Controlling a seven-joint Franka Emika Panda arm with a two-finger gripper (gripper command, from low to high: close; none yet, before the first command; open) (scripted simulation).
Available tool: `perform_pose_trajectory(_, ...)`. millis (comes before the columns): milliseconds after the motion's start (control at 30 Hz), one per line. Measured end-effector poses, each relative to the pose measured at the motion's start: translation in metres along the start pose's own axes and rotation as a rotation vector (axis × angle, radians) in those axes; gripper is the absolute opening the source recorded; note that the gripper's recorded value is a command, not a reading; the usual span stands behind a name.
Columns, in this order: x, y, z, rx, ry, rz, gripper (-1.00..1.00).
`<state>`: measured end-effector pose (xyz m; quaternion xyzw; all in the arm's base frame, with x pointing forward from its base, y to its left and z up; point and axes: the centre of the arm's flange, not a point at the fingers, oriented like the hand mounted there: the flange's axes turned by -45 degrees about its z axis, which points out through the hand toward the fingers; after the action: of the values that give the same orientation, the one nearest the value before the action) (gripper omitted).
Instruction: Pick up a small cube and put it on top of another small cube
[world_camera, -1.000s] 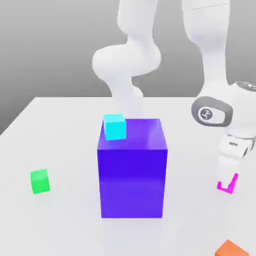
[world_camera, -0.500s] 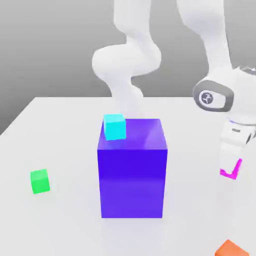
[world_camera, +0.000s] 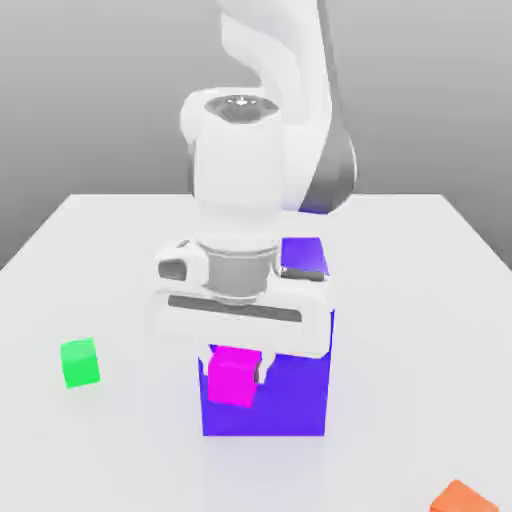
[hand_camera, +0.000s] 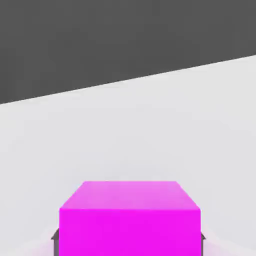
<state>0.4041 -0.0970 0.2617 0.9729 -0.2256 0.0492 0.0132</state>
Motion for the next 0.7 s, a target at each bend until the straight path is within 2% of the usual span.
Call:
perform_pose_trajectory(167, -0.003, 0.124, -0.002, -0.017, -0.022, 0.416, -1.00)
perform_pose_trajectory(300, -0.042, 0.210, 0.006, -0.031, -0.070, 0.743, -1.00)
perform_pose_trajectory(667, -0.062, 0.222, 0.069, -0.034, -0.095, 0.811, -1.00)
perform_pose_trajectory(700, -0.064, 0.222, 0.075, -0.036, -0.096, 0.813, 1.00)
